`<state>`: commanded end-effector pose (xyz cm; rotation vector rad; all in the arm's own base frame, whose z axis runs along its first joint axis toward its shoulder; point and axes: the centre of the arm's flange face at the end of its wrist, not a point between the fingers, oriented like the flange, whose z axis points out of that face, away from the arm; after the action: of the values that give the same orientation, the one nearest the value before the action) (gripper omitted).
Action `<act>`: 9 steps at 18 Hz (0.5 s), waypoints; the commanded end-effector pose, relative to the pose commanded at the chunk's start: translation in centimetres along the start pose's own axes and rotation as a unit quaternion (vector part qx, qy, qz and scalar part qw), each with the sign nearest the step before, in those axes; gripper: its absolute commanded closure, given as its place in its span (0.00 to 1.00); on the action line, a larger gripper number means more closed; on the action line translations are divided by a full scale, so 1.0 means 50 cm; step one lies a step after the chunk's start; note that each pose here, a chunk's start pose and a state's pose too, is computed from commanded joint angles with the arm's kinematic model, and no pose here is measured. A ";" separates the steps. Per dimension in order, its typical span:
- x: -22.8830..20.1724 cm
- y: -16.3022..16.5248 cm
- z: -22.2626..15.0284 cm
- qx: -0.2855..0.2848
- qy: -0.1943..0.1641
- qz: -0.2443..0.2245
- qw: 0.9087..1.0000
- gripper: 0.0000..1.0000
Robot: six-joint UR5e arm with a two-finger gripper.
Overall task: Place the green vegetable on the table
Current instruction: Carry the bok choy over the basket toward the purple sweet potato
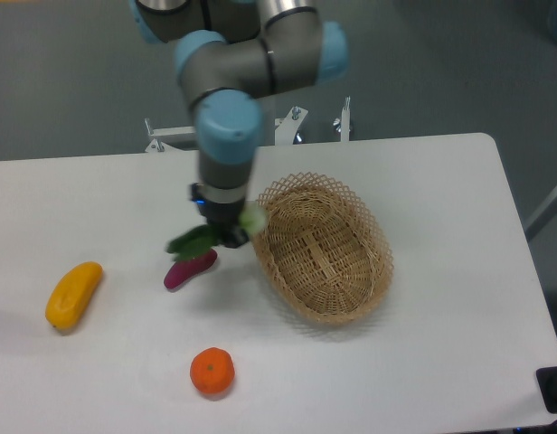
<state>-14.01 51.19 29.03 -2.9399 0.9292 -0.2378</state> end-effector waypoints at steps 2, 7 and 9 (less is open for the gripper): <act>0.030 -0.013 0.024 0.015 0.015 0.009 1.000 0.85; 0.104 -0.040 0.089 0.015 0.039 0.036 0.998 0.65; 0.112 -0.045 0.101 0.015 0.036 0.042 0.998 0.42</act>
<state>-7.40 49.82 24.97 -2.8736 1.0473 -0.3533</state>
